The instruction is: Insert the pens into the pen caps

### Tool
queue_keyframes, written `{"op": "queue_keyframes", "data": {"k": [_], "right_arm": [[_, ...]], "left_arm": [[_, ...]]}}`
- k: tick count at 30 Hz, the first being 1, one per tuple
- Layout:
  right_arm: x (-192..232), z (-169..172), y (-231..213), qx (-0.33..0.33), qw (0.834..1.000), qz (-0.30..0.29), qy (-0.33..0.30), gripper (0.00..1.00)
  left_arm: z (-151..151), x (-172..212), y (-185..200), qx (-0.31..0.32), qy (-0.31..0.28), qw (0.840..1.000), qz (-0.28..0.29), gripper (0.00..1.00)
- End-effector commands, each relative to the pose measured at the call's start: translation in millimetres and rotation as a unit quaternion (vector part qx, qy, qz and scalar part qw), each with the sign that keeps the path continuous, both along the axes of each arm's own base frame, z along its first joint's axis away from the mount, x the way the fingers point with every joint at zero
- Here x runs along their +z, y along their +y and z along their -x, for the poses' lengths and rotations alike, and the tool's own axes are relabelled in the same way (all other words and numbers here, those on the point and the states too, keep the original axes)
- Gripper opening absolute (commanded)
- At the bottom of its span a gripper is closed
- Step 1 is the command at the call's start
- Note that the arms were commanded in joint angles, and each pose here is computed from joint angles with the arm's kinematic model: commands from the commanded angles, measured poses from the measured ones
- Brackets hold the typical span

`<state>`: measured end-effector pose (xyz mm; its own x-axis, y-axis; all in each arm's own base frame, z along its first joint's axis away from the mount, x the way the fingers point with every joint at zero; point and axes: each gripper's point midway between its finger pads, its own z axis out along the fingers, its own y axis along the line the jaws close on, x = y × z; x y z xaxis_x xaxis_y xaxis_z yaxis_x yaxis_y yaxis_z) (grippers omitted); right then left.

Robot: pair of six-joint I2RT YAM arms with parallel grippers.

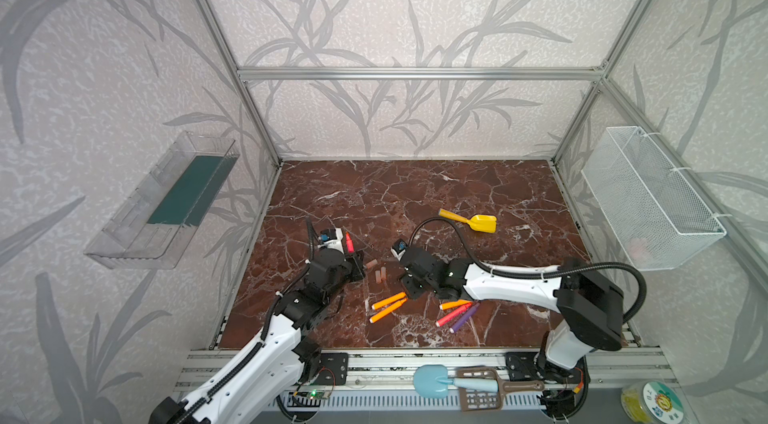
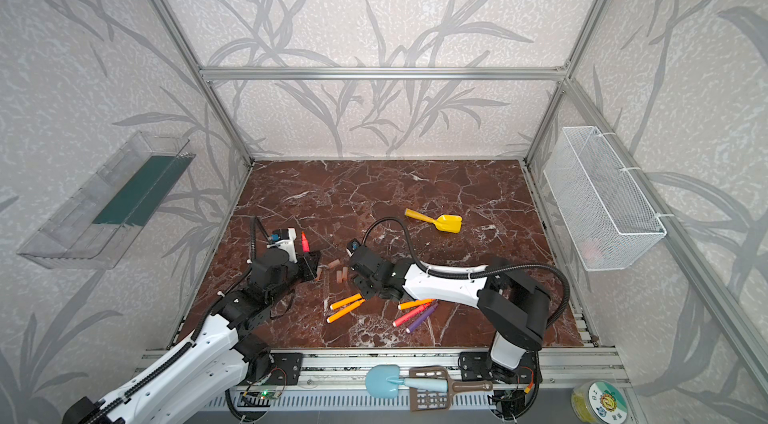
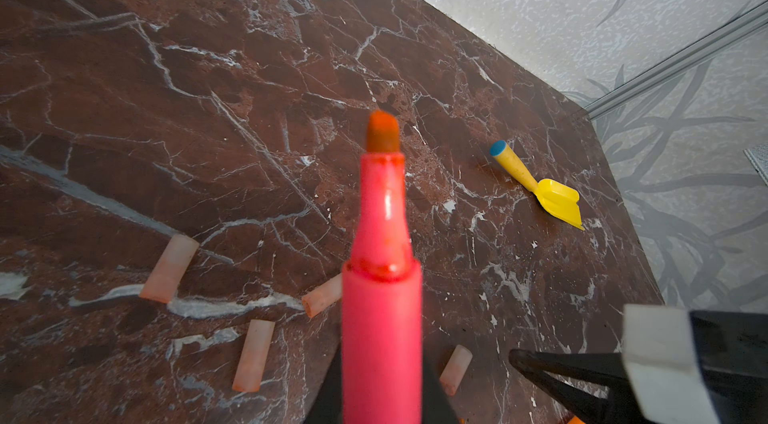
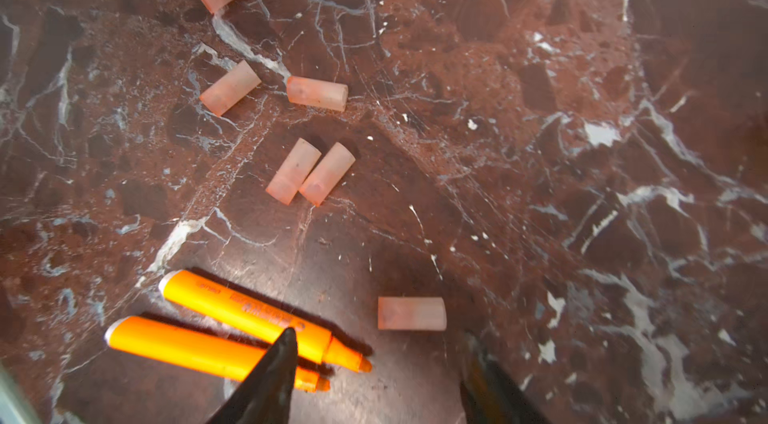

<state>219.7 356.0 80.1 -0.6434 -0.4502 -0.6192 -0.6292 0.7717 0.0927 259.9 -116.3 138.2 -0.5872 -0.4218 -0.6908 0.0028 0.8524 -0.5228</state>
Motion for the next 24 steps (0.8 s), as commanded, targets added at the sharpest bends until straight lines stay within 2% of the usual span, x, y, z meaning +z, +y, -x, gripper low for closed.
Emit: {"op": "queue_keyframes", "data": {"k": [1,5,11,24], "right_arm": [[-8,11,-5,-0.055,0.996,-0.051,0.047,0.61],[-21,20,-1,-0.066,0.991,-0.084,0.084,0.61],[-39,19,4,-0.088,0.986,-0.092,0.104,0.61],[-61,-5,9,-0.111,0.988,-0.041,0.094,0.63]], "left_arm": [[0,-1,5,0.007,-0.002,1.0,-0.012,0.0],[2,-2,6,0.005,0.002,1.0,-0.016,0.0],[5,-2,8,0.006,0.0,1.0,-0.016,0.0],[8,-1,13,0.01,-0.003,1.0,-0.025,0.0]]}}
